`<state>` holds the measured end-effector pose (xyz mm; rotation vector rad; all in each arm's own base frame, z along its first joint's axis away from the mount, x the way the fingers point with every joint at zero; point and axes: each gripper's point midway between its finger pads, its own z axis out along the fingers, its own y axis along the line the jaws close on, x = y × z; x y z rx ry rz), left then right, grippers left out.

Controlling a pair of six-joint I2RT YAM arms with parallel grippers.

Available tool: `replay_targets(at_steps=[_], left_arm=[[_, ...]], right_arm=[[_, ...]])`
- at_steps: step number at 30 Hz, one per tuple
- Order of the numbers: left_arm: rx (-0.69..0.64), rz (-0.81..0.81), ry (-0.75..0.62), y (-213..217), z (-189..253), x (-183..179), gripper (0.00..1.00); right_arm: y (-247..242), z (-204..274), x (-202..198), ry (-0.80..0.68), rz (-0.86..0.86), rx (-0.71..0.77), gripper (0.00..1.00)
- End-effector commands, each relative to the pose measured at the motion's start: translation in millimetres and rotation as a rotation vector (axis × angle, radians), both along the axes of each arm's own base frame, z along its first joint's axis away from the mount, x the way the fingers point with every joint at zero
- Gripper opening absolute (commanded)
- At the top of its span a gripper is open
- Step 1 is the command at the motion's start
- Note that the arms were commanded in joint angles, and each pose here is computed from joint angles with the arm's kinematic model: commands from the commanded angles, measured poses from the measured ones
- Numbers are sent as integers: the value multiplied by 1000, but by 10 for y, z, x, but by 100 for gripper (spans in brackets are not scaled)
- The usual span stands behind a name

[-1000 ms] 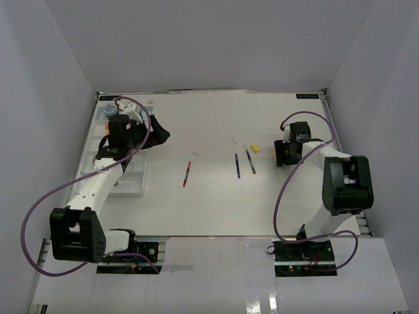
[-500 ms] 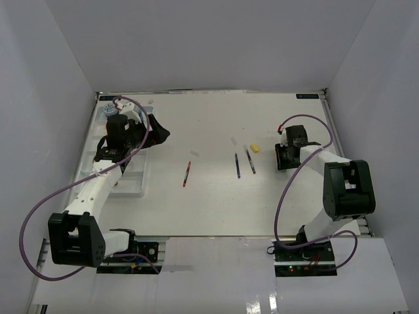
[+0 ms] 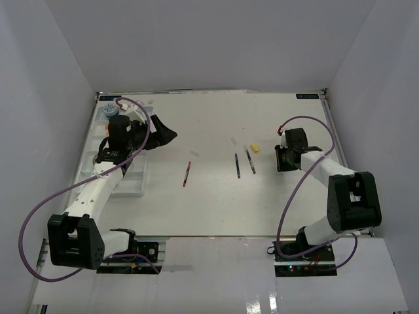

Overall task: Sort the stationery into containers
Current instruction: Pick up the pen from the center of the board.

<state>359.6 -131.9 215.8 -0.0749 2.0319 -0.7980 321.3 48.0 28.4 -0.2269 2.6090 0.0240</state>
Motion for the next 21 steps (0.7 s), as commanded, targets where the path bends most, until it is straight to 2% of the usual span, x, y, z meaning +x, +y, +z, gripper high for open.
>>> replay_targets(at_steps=[1,8,14,21], left_arm=[[-117,-92,-33,-246,341,-214,98],[-234,-153,-32,-664,716,-404,98],[-233,-160,-53,-1159,895,-455,95],[-208,-169,-18,-1689,828,-434,86]], right_arm=[[207,373,73,-134,10,58,8],[1030,1016,-61,-360,182,222,8],[1651,1633,-328,-550,334,399,8],[2027,1936,-527,-636,425,485,9]])
